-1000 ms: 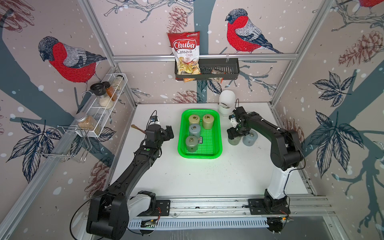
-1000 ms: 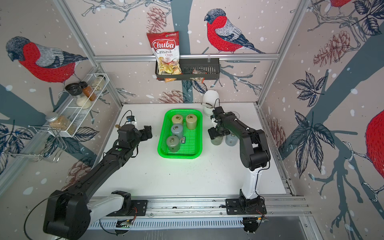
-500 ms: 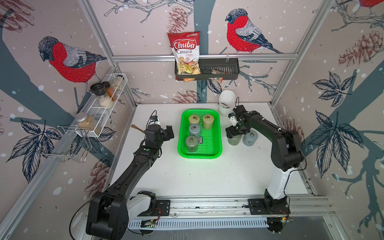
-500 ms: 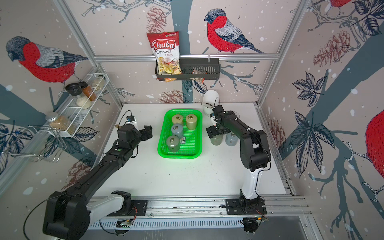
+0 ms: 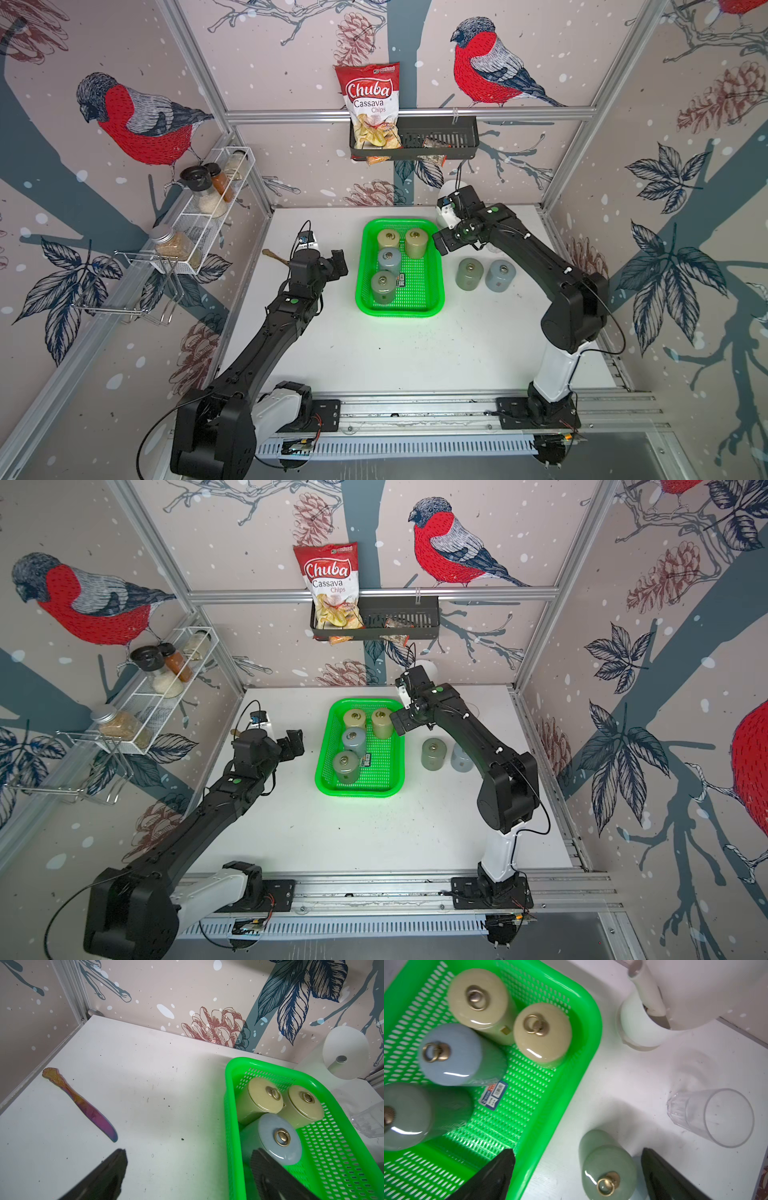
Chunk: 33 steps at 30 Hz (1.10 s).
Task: Take the tea canister out of the basket
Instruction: Place the tea canister at the center of the board, then pick up the tea canister from the basket.
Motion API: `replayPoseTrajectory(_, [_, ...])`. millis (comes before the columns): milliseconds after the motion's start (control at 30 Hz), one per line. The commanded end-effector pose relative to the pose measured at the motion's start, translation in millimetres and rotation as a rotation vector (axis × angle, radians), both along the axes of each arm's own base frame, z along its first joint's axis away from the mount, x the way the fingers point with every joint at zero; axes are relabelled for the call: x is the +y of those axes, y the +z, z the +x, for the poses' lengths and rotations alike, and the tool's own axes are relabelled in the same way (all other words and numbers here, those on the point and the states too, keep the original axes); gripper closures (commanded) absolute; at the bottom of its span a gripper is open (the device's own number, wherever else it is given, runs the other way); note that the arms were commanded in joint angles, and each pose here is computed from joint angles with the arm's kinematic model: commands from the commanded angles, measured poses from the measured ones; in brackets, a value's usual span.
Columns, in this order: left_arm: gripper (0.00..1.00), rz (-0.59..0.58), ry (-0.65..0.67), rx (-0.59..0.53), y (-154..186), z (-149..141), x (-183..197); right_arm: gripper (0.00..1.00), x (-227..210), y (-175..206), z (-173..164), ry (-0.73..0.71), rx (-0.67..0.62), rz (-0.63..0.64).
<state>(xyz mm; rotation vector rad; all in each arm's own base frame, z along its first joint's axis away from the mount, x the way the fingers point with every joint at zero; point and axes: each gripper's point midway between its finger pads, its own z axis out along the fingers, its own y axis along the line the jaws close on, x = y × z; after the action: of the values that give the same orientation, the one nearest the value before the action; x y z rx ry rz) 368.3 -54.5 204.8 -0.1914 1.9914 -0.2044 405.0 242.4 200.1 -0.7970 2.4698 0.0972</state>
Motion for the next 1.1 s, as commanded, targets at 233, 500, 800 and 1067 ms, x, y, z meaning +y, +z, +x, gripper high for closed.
replayPoseTrajectory(233, [0.03,-0.01,-0.012,-0.022,10,1,-3,0.0,101,-13,-75,0.253,0.08,0.016])
replayPoseTrajectory(500, [0.03,-0.013,-0.011,-0.021,7,0,-3,0.0,158,-47,-104,0.334,0.147,-0.004])
replayPoseTrajectory(800, [0.03,0.002,-0.004,-0.019,6,-2,-1,0.0,176,-81,-102,0.313,0.184,-0.016])
replayPoseTrajectory(1067, [0.03,0.002,0.006,-0.022,4,-4,2,0.0,180,-100,-94,0.3,0.199,-0.013])
